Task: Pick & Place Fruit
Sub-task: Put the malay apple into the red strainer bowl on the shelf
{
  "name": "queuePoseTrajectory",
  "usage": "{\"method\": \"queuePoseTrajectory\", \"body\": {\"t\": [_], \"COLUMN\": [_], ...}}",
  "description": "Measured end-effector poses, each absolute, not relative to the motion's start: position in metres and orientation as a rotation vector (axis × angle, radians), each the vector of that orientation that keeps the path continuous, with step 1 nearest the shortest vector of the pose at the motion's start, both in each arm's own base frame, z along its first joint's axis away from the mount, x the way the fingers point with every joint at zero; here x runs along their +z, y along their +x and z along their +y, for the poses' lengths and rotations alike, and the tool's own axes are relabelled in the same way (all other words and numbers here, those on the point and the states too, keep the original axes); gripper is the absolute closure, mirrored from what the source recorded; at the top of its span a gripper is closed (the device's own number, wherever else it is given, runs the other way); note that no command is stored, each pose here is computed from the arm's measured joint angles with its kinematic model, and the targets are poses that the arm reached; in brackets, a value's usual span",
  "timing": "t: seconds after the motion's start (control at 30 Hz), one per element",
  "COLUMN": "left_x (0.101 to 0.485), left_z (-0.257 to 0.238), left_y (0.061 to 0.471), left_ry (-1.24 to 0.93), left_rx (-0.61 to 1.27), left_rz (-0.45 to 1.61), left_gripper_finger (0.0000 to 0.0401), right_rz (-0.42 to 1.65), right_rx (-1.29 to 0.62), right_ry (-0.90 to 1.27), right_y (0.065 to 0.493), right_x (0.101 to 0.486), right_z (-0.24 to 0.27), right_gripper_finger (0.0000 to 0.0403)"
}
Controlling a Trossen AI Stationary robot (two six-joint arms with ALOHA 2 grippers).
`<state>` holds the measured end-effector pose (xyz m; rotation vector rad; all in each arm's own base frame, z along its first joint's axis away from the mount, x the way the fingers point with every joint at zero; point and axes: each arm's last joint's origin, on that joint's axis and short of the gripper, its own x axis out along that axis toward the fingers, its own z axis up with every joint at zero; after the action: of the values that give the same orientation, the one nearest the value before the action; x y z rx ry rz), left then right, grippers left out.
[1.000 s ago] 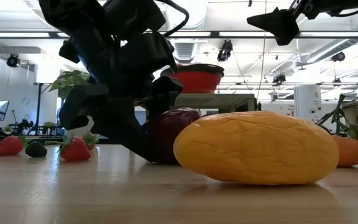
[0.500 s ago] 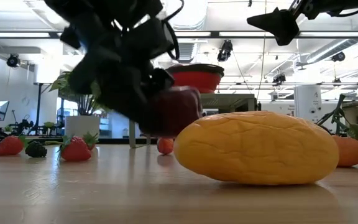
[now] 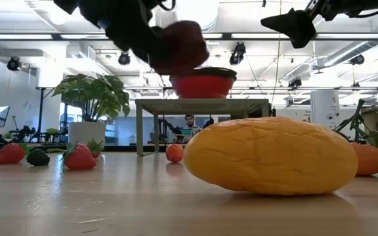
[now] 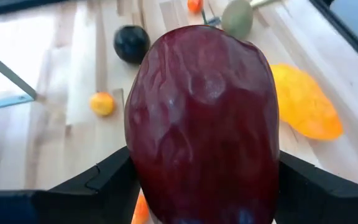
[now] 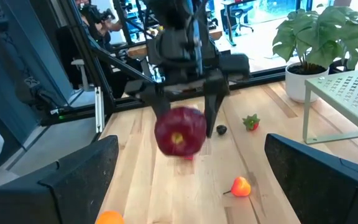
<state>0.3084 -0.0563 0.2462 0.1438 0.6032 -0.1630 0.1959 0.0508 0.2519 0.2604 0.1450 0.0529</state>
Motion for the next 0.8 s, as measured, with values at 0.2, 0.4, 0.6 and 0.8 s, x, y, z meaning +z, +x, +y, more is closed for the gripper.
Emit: {"method": "queuePoseTrajectory", "body": {"t": [0.2, 0.4, 0.6, 0.8], "left_x": [0.26, 0.263, 0.263, 0.274], "left_z": [-0.055, -0.054, -0.052, -0.05], "left_y": [0.301, 0.299, 0.3, 0.303], "left_ry": [0.14, 0.14, 0.167, 0.179], "left_rx": [-0.157, -0.153, -0.1, -0.036], "left_rz": [0.558, 0.553, 0.557, 0.533], "left_gripper_finger": [0.0116, 0.0115, 0.0115, 0.0115], "right_rz": [0.145, 0.144, 0.143, 0.143], "right_rx": [0.053, 0.053, 0.052, 0.051], "right_ry": [0.26, 0.262, 0.288, 0.295], "right_y": [0.196, 0.196, 0.196, 0.196], "right_x": [0.252, 0.252, 0.252, 0.252], "right_z": [0.051, 0.051, 0.051, 0.051], "right_gripper_finger": [0.0003, 0.0003, 0.0003, 0.0003]}}
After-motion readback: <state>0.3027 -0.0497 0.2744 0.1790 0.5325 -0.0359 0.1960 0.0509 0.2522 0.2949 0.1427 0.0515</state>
